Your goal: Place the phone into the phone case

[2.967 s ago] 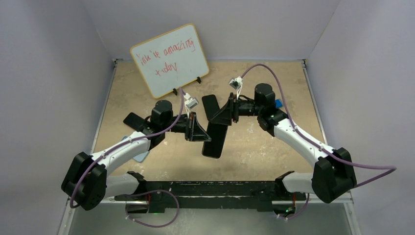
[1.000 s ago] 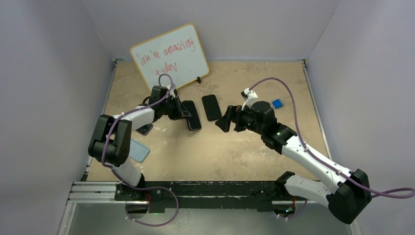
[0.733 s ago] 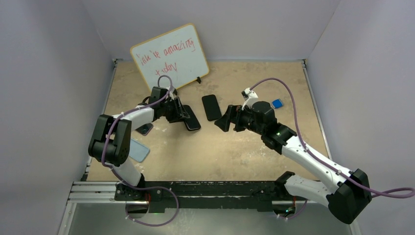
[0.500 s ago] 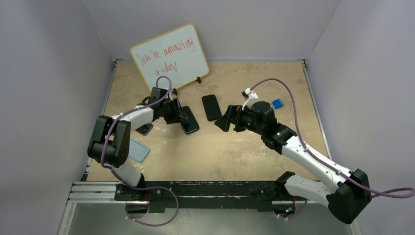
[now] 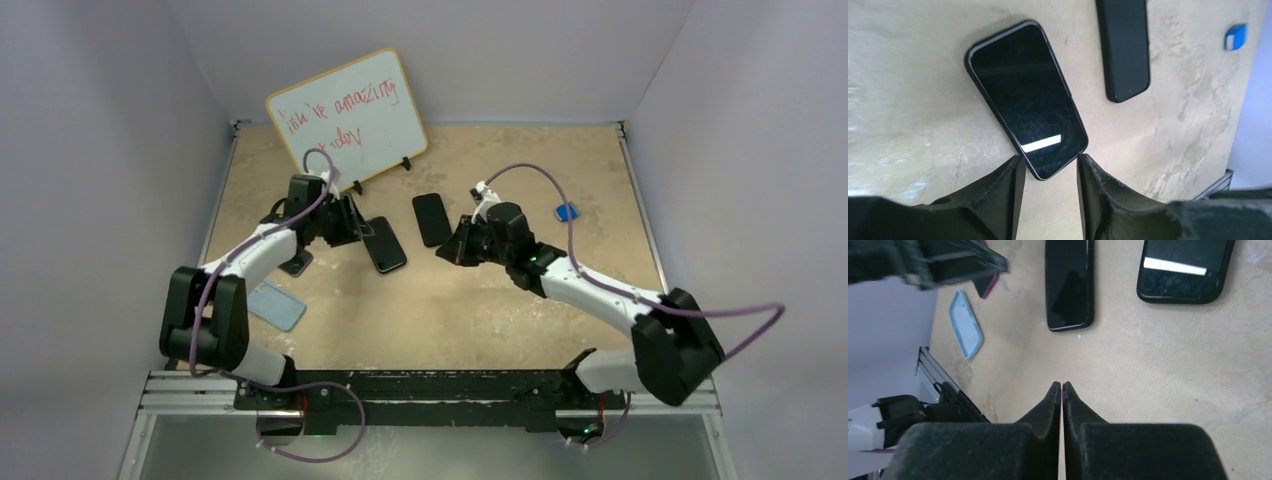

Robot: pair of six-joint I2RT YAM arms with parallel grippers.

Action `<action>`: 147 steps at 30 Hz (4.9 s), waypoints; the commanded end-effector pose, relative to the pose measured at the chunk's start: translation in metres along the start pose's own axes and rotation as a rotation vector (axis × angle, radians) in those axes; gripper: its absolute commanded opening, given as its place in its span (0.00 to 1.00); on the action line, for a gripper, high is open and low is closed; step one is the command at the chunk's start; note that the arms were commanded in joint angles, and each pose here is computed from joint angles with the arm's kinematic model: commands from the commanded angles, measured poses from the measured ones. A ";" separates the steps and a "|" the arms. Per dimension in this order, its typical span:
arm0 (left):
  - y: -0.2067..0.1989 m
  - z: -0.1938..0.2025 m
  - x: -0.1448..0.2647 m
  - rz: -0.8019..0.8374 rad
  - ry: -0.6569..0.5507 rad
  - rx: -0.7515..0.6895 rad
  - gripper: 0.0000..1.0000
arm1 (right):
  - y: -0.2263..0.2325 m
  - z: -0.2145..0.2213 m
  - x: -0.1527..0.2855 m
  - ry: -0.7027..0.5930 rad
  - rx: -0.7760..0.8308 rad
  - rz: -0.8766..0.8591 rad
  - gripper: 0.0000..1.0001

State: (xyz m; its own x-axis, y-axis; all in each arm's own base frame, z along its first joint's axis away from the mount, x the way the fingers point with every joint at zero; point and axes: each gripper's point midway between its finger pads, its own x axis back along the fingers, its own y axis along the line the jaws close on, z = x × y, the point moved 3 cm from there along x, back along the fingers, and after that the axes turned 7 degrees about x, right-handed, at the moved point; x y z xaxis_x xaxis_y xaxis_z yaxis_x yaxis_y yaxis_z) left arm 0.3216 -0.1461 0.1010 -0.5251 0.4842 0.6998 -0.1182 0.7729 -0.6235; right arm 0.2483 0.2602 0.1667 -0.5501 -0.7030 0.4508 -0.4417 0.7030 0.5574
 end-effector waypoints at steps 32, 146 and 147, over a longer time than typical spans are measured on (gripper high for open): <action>0.024 -0.040 0.071 0.031 -0.207 0.005 0.45 | 0.027 0.040 -0.154 0.265 -0.003 -0.153 0.00; 0.123 0.001 -0.023 -0.499 0.176 0.243 0.55 | 0.066 0.026 -0.109 0.171 -0.127 -0.309 0.98; 0.122 0.005 -0.022 -0.488 0.183 0.238 0.54 | 0.065 0.028 -0.107 0.171 -0.142 -0.309 0.97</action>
State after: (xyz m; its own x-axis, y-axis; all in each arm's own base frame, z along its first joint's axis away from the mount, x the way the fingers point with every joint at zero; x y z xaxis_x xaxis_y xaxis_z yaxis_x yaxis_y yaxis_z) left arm 0.3558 -0.0295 0.0440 -0.3561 -0.0320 0.9339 -0.5198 0.8373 -0.1695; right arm 0.2582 0.3855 0.1074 -0.2198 -0.8762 0.4288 -0.4575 0.4808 0.7480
